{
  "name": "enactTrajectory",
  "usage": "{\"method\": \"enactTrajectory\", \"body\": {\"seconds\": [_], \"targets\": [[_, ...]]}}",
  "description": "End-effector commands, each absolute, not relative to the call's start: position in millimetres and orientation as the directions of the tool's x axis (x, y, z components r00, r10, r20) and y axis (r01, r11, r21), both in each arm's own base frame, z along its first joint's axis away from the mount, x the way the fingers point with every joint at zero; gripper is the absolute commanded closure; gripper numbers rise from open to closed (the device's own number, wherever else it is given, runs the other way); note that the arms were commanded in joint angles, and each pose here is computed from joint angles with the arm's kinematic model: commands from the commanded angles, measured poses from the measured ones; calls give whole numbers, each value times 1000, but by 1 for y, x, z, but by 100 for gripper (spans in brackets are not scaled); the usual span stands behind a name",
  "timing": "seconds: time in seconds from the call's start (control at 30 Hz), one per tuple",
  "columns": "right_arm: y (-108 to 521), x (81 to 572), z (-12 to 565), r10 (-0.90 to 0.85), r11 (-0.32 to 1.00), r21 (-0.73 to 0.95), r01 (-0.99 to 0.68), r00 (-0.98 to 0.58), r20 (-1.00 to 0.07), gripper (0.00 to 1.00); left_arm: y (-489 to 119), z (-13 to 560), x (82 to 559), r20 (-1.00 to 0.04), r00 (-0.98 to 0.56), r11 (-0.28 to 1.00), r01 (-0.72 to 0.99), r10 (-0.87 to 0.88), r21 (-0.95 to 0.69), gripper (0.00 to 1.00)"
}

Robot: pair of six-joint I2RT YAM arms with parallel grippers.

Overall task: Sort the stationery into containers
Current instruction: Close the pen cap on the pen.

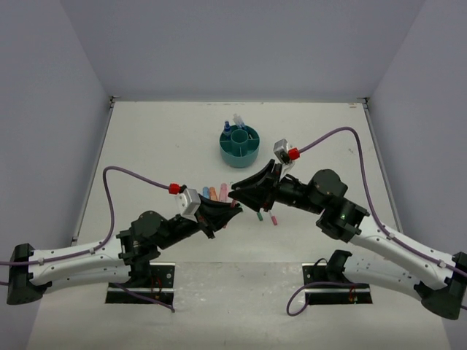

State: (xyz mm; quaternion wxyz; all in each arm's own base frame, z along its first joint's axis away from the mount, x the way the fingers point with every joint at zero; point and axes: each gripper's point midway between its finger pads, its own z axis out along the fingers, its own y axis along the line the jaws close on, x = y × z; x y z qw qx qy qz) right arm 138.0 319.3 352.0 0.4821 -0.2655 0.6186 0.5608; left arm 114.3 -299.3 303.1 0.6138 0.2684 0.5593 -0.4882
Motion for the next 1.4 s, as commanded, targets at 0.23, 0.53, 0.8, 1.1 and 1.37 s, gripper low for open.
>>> {"method": "enactTrajectory", "body": {"seconds": [0.23,0.53,0.8,1.1,1.37], "targets": [[279,152,361,206,367,397,-841,-343,-916,38,-279,358,111,-860,-72,338,901,-505,-273,100],[292,115,318,122,153,385,-910,-369,-921,49,-258,384,129,-763,-111,367,827,-637,-426,100],[318,92,307,107,-18,419,-908,-419,-902,50,-259,407,119,-655,-146,234,859,-741,-456,100],[317,92,332,188,-39,382,-923,-382,-905,54,-278,403,118,-655,-170,200,870,-736,-450,100],[321,100,349,234,-23,376,-926,-371,-899,65,-287,395,116,-651,-197,170,874,-733,-456,100]]}}
